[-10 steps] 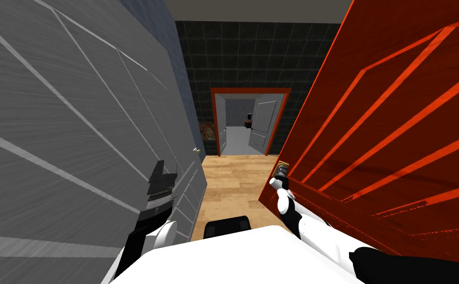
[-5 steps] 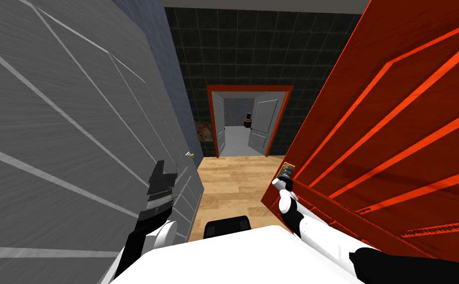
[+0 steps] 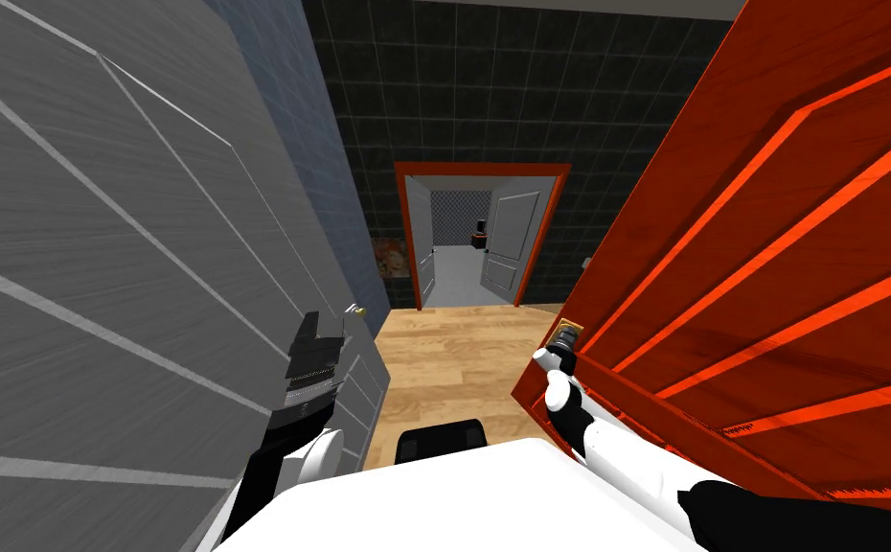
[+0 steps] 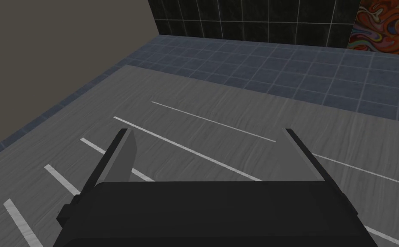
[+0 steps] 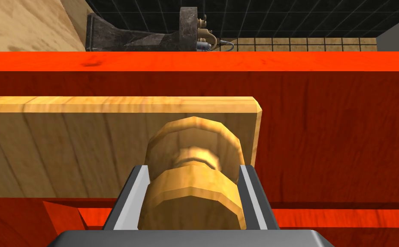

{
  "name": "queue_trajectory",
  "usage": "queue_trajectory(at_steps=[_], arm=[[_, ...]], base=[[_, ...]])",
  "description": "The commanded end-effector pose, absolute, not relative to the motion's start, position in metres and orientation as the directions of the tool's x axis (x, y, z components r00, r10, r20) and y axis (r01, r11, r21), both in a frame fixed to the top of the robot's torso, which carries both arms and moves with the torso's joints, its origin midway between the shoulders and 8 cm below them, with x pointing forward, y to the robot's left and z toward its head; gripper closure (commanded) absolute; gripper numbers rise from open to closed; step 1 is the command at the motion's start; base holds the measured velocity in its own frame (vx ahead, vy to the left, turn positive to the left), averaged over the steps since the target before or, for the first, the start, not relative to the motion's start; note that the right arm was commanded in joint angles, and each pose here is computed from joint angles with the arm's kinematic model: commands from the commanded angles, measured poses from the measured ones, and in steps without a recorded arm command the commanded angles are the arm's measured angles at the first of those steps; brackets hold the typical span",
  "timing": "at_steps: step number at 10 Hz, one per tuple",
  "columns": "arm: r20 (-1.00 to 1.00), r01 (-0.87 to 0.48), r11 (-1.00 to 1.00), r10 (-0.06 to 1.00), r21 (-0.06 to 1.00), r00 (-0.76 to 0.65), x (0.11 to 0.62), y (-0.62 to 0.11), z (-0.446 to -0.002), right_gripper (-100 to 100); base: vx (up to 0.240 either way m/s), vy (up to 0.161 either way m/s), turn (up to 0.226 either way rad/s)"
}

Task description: Push the door open

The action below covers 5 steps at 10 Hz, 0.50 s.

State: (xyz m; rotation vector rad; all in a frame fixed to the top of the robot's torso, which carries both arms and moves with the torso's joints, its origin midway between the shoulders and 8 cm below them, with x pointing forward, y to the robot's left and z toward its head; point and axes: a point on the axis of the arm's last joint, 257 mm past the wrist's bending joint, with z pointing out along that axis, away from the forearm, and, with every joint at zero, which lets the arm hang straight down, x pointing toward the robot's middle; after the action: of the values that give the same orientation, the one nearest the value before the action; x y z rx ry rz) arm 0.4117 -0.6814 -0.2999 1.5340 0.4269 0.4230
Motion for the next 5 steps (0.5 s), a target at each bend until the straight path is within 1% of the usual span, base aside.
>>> queue_trajectory(at_steps=[1, 2, 3, 4, 5], arm=[[-0.001, 0.004, -0.004, 0.516, 1.000, 0.857, 0.412, -0.681, -0.300, 100], [0.000, 0.001, -0.001, 0.487, 1.000, 0.873, 0.401, -0.691, -0.298, 100], [0.000, 0.001, -0.001, 0.479, 1.000, 0.878, 0.398, -0.694, -0.297, 100], [0.000, 0.001, -0.001, 0.479, 1.000, 0.878, 0.398, -0.694, -0.297, 100], [0.000, 0.000, 0.000, 0.450, 1.000, 0.893, 0.387, -0.702, -0.297, 100]], base=[[0.070, -0.020, -0.021], [0.115, -0.051, -0.007], [0.163, -0.087, -0.020], [0.105, -0.058, -0.011], [0.143, -0.081, -0.009]])
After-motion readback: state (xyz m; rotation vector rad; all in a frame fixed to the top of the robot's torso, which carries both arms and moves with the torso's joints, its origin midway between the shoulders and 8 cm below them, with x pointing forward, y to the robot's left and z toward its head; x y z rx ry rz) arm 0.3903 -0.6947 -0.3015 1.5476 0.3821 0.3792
